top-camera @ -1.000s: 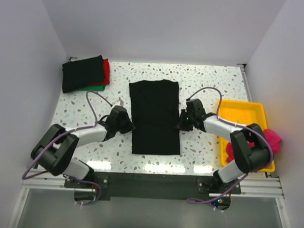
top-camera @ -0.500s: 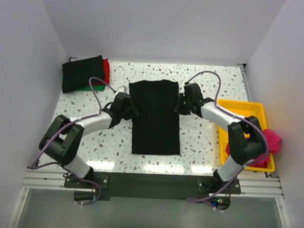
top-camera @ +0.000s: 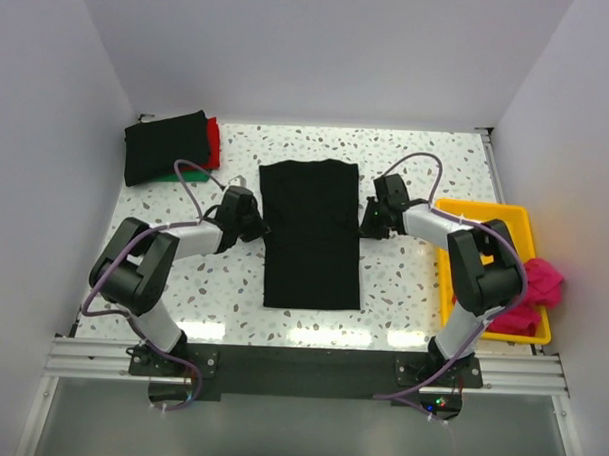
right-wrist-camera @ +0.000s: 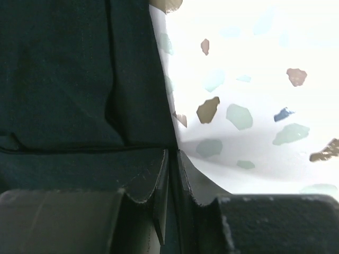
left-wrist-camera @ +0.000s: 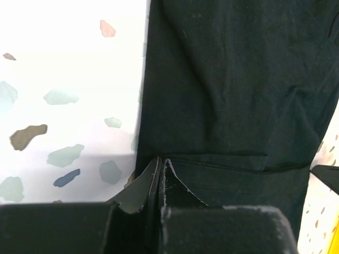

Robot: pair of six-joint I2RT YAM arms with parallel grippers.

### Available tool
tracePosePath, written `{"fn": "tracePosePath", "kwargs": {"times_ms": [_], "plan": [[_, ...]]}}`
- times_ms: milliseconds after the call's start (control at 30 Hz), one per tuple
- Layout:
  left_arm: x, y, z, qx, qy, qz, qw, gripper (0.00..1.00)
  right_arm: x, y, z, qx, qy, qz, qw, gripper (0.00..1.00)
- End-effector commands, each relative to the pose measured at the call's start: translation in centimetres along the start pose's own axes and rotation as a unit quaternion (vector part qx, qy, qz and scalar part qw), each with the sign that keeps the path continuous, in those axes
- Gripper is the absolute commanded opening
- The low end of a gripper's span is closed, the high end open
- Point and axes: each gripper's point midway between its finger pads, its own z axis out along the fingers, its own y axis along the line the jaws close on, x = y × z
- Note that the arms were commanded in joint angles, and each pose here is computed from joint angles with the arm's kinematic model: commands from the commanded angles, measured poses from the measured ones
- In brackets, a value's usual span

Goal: Fold and stack the t-shirts
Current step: Fold the tshirt

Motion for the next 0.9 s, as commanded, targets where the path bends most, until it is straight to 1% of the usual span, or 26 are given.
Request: {"fn": "tracePosePath", "kwargs": {"times_ms": [0, 67, 100, 133, 167, 200, 233, 267, 300, 333, 367, 400, 467, 533, 567, 600, 667, 867], "plan": [[-2.9, -1.6, -1.4, 0.022, -0.033, 0.017, 0.999, 0.02, -4.8, 2.3, -3.3, -0.019, -0.066, -0.020, 0.997, 0.18], [-3.9, -2.8, -1.9, 0.034, -0.042, 0.017, 0.998, 0.03, -6.6, 3.3, -3.6, -0.025, -0.086, -0.034, 0.995, 0.20], [-4.9, -3.7, -2.2, 0.041, -0.050, 0.016, 0.998, 0.04, -8.5, 4.8, -4.3, -0.041, -0.103, -0.040, 0.993, 0.21], [-5.3, -4.2, -2.4, 0.044, -0.053, 0.015, 0.997, 0.05, -8.9, 4.9, -3.3, -0.036, -0.095, -0.050, 0.994, 0.23], [-6.6, -5.0, -2.7, 0.047, -0.068, 0.011, 0.997, 0.05, -9.6, 5.4, -3.1, -0.037, -0.098, -0.056, 0.993, 0.23], [-6.9, -4.9, -2.6, 0.039, -0.067, 0.005, 0.997, 0.07, -11.5, 7.2, -3.4, -0.061, -0.113, -0.064, 0.990, 0.24], [-7.6, -4.8, -2.6, 0.034, -0.074, -0.003, 0.997, 0.07, -11.6, 7.6, -2.0, -0.067, -0.101, -0.075, 0.990, 0.24], [-8.5, -5.1, -2.7, 0.033, -0.083, -0.012, 0.996, 0.08, -12.1, 8.4, -1.5, -0.080, -0.102, -0.081, 0.988, 0.25], [-8.8, -5.0, -2.5, 0.031, -0.081, -0.020, 0.996, 0.09, -13.9, 10.2, -2.0, -0.102, -0.120, -0.089, 0.984, 0.25], [-9.3, -4.9, -2.4, 0.030, -0.084, -0.033, 0.996, 0.10, -14.4, 11.2, -1.8, -0.118, -0.124, -0.101, 0.980, 0.28], [-9.7, -5.1, -2.4, 0.031, -0.086, -0.036, 0.995, 0.12, -14.3, 11.3, -0.1, -0.115, -0.117, -0.109, 0.980, 0.30], [-10.0, -5.4, -2.1, 0.032, -0.084, -0.038, 0.995, 0.13, -15.9, 12.5, -0.7, -0.121, -0.130, -0.117, 0.977, 0.32], [-10.5, -6.5, -1.8, 0.045, -0.077, -0.033, 0.995, 0.13, -16.3, 11.6, 1.4, -0.092, -0.120, -0.125, 0.981, 0.33], [-10.1, -6.3, -0.8, 0.040, -0.067, -0.027, 0.997, 0.13, -17.5, 11.4, 1.4, -0.069, -0.124, -0.136, 0.980, 0.34], [-9.2, -6.0, -0.6, 0.035, -0.047, -0.027, 0.998, 0.13, -17.9, 11.2, 1.7, -0.062, -0.127, -0.140, 0.980, 0.36], [-8.9, -5.8, -0.1, 0.034, -0.041, -0.026, 0.998, 0.13, -18.0, 11.4, 2.2, -0.063, -0.127, -0.146, 0.979, 0.38], [-8.7, -5.8, 0.3, 0.034, -0.033, -0.027, 0.998, 0.13, -18.0, 11.2, 3.0, -0.058, -0.121, -0.161, 0.978, 0.40], [-6.8, -4.3, 1.9, 0.014, -0.003, -0.033, 0.999, 0.13, -17.5, 10.3, 5.6, -0.043, -0.097, -0.192, 0.976, 0.42]]}}
